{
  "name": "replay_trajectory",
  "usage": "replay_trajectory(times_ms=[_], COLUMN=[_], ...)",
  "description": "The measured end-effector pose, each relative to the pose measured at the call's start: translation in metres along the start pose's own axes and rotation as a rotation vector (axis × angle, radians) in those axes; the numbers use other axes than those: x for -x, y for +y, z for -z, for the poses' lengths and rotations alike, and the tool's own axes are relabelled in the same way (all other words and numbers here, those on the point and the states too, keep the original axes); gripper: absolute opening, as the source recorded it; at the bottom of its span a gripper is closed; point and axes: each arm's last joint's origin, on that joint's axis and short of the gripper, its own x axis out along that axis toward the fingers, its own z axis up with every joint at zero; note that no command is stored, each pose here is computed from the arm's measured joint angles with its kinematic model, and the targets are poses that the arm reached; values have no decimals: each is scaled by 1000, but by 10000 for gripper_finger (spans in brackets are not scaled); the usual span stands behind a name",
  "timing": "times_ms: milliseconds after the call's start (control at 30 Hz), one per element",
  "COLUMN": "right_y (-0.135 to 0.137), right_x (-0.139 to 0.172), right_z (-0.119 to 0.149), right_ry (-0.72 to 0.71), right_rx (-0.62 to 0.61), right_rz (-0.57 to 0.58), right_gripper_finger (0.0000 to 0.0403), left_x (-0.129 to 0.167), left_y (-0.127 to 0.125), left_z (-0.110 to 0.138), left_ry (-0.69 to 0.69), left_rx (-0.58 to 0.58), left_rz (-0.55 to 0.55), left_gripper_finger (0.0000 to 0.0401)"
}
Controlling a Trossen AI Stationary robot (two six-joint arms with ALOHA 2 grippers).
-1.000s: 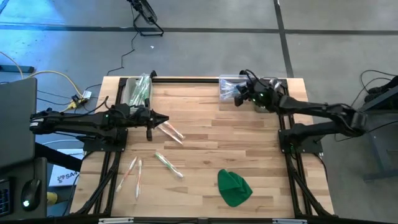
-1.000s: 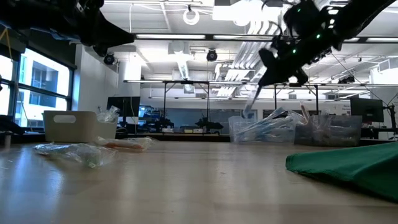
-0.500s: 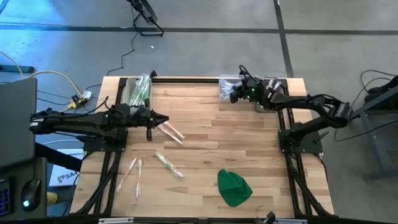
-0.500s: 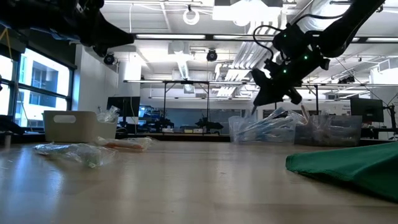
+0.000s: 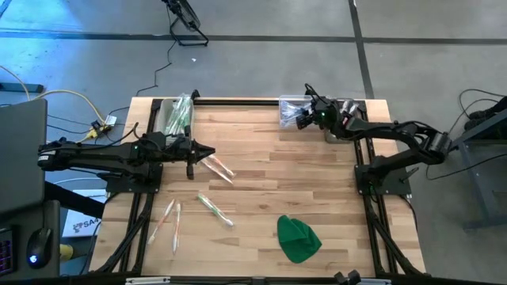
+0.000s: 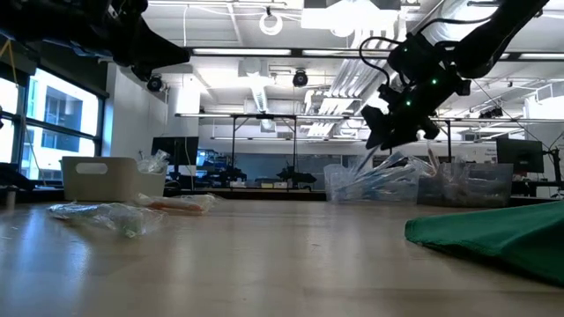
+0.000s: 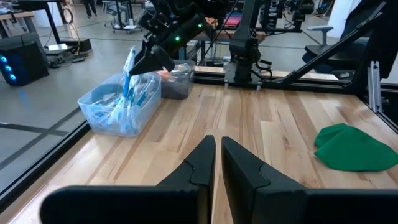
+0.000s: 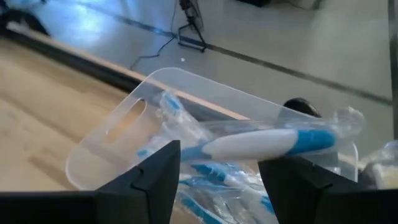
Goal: Pick & Place Toothbrushes
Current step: Put the blue toothbrush into the transparent bin
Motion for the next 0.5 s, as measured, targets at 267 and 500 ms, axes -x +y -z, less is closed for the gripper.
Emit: replay_trajectory(times_ms=[267,500], right_y=[5,5], right_x=[4,6], right_z=[3,-10], right_ry=[-14,-79], right_rx=[152,180], right_rz=[104,282], right_gripper_finger=[197,178], left_x=[0,0], left_y=[0,0], left_z=[0,0], left_ry=[0,0], left_rx=[0,0], left_rz=[-1,-1], left_gripper_finger=[22,22])
